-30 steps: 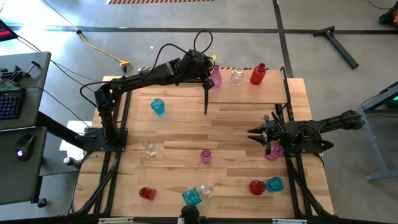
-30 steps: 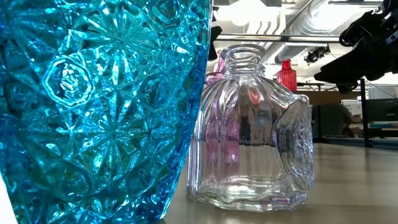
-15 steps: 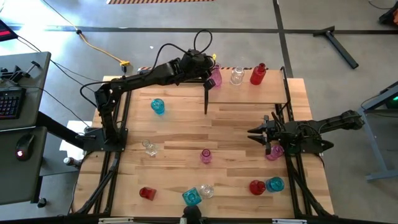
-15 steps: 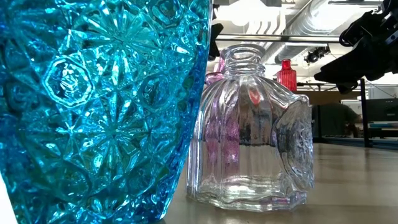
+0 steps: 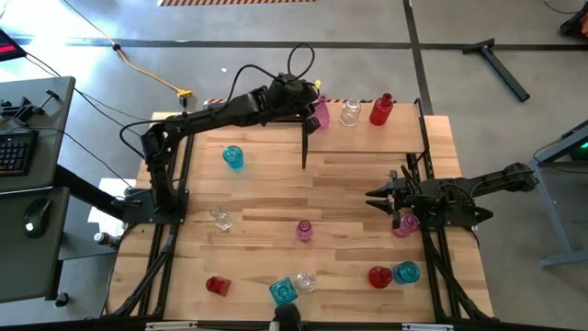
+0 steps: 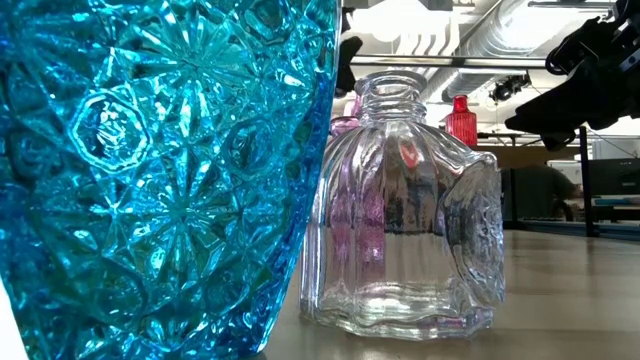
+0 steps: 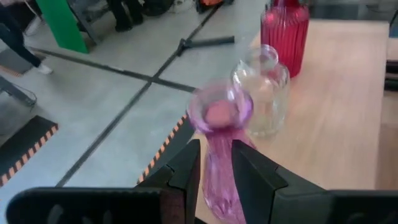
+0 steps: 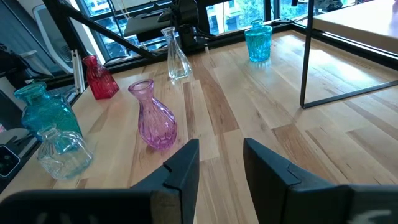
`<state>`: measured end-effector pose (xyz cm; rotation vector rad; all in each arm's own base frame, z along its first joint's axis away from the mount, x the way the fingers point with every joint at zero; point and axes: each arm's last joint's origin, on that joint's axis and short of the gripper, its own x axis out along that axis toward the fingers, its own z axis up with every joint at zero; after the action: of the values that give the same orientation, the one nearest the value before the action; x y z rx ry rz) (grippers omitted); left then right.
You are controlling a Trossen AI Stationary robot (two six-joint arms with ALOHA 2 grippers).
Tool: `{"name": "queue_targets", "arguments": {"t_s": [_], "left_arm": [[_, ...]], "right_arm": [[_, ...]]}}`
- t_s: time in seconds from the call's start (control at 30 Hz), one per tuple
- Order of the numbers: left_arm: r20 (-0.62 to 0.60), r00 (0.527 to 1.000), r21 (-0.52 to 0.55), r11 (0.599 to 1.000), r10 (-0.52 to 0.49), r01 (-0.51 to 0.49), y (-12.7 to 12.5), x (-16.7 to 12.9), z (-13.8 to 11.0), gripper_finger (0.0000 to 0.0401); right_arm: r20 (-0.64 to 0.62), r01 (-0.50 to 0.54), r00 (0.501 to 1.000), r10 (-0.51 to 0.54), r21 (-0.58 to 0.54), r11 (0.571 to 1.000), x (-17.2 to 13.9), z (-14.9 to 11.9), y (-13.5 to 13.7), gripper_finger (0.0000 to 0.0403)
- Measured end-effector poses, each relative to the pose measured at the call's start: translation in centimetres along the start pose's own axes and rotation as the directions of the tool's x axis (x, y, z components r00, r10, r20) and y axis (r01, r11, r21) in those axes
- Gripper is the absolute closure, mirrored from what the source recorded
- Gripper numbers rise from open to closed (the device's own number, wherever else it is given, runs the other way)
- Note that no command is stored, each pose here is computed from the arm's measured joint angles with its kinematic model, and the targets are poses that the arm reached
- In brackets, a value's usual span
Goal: Sort vases onto shelf
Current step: Put the top left pink vase on the shelf, then put the bottom right blue vase on the shelf
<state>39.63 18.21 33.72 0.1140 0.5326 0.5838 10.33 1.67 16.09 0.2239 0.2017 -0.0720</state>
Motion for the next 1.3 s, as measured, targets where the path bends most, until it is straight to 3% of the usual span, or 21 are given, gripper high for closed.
{"name": "queue_targets", "arguments": {"t_s": [0.53, 0.87, 1.3], "left_arm": [[-0.020, 1.000, 0.002, 1.000, 0.012, -0.012, -0.3, 0.9, -0.6, 0.0318], [-0.120, 0.993, -0.002, 1.000, -0.006, 0.006, -0.1, -1.8, -0.5, 0.0318], [-0.142, 0.981, -0.007, 0.991, -0.132, 0.132, -1.5, -5.6, 0.3, 0.0318]], "right_arm": [[0.000, -0.002, 1.000, 0.002, 0.000, 1.000, 0.0, 0.0, 0.0, 0.0295], [-0.001, -0.002, 1.000, 0.002, 0.000, 1.000, 0.0, 0.0, 0.0, 0.0295], [0.000, -0.002, 1.000, 0.002, 0.000, 1.000, 0.0, 0.0, 0.0, 0.0295]]}}
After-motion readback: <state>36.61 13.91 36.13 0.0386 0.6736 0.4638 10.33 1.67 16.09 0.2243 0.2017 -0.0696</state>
